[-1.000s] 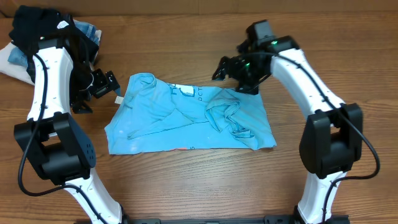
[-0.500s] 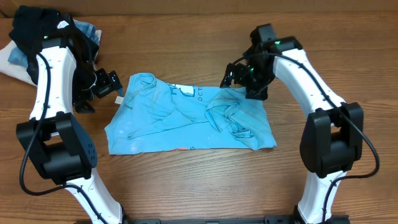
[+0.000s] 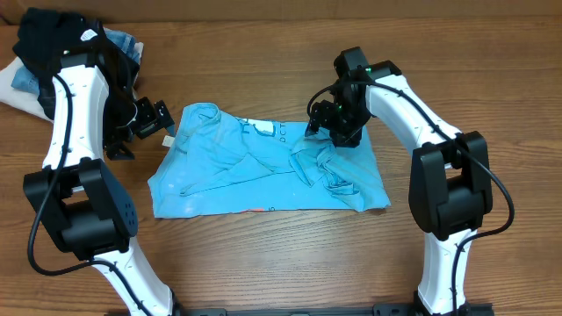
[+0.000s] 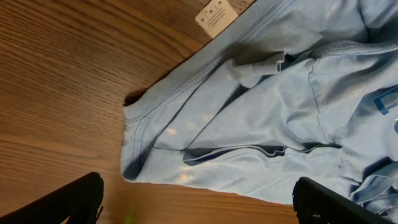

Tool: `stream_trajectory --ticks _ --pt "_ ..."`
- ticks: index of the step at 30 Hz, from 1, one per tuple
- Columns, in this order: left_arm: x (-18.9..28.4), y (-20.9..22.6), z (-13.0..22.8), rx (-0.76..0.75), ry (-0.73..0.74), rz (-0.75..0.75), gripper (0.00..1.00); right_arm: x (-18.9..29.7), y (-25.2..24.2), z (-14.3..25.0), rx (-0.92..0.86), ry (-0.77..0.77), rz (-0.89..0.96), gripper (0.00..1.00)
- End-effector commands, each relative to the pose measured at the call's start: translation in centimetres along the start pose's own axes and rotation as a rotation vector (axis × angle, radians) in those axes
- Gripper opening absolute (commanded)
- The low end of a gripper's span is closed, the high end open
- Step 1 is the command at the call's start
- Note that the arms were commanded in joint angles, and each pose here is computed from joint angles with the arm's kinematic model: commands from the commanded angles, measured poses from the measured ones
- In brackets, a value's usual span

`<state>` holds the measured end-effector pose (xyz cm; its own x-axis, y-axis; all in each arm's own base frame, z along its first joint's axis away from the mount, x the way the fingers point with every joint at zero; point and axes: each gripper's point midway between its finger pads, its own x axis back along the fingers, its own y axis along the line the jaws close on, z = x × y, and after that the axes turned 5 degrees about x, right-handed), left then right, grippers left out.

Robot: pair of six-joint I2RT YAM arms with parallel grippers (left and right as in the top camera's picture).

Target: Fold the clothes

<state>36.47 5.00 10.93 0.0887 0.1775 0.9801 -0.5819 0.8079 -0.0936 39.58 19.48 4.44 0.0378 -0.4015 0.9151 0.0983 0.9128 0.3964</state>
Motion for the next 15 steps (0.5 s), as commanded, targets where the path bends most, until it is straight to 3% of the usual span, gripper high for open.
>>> stream_trajectory --ticks 1,7,8,15 --pt "0.4 -0.3 0.1 -0.03 -0.014 -0.002 1.0 -0.4 0.4 -0.1 -0.024 -0.007 -0.001 0.51" --pt "0.4 -0.3 0.1 -0.03 -0.014 -0.002 1.0 -0.4 0.6 -0.7 -0.029 -0.03 -0.012 0.17" --pt "0.4 -0.3 0.1 -0.031 -0.017 -0.001 1.0 -0.4 0.8 -1.1 -0.035 -0.046 -0.02 0.05" --pt "0.4 -0.3 0.1 -0.031 -0.017 -0.002 1.0 0.1 2.6 -4.5 -0.053 -0.179 -0.094 0.04"
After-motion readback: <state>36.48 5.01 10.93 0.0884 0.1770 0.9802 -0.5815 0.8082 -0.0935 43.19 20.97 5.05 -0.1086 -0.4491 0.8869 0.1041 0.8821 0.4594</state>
